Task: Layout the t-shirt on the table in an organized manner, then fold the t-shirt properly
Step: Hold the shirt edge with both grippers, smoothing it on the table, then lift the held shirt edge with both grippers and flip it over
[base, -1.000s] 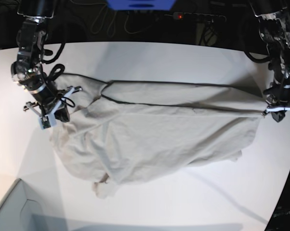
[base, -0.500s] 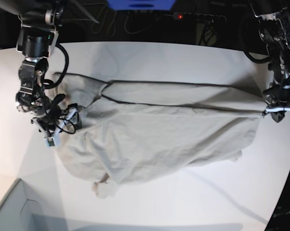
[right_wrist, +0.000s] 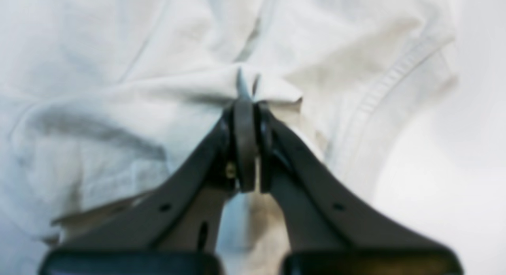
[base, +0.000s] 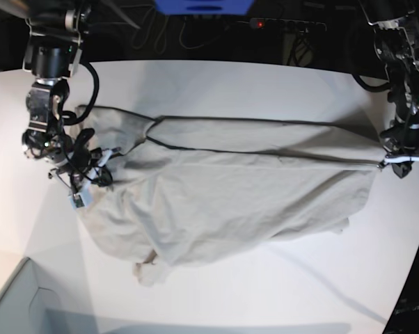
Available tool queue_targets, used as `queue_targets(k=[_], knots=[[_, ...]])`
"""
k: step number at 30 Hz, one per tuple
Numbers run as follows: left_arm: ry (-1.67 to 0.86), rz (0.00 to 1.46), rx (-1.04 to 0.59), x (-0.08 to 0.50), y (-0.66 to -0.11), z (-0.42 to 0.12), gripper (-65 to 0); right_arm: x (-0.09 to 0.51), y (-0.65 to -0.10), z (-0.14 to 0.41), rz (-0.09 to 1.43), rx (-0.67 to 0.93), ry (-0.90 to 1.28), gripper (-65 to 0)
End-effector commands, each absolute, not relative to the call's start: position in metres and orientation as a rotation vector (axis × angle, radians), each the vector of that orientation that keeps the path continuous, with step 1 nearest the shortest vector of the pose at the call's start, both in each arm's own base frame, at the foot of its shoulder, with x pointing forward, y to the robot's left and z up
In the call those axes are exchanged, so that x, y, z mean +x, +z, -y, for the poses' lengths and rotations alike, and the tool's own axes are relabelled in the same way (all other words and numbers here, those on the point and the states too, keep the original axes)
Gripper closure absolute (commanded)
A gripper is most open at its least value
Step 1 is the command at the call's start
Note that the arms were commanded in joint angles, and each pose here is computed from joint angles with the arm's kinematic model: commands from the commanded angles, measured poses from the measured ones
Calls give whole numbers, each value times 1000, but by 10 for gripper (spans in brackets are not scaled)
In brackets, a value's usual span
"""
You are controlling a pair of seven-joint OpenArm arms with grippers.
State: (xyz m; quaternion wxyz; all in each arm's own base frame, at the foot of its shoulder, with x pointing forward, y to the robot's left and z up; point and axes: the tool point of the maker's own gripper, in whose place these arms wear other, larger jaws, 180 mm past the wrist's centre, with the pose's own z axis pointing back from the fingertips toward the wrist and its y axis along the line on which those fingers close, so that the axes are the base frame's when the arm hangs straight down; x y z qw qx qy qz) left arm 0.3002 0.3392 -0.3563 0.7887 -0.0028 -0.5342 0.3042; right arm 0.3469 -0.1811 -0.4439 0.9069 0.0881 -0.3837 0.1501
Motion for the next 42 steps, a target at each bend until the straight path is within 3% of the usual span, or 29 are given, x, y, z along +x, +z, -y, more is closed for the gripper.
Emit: queue_targets(k=[1,10,20,28,30,36,38,42], knots=[[643,1209,5,307,-339,-346,-2,353,-420,184,872,172,337,0],[603,1229,15,293,-326,-339,-2,244,-328,188,1049,-31,325,0],[579,1147,46,256,-346,-336,-2,116,-373,149,806,104,250,0],[570,1049,71,223,-371,-336,-13,79,-391,137,697,164,290,0],[561,1014,84,208,-377,-336,-62,76,-391,142,685,155,302,-29],[552,958,107,183,-388,-338,-324,59,-392,151,643,139,313,-208],[563,974,136,182,-381,-351,-360,60,-390,165,646,101,299,-226],[602,1049,153,199,-362,-366,-362,82,-382,190,701,22,279,-222]])
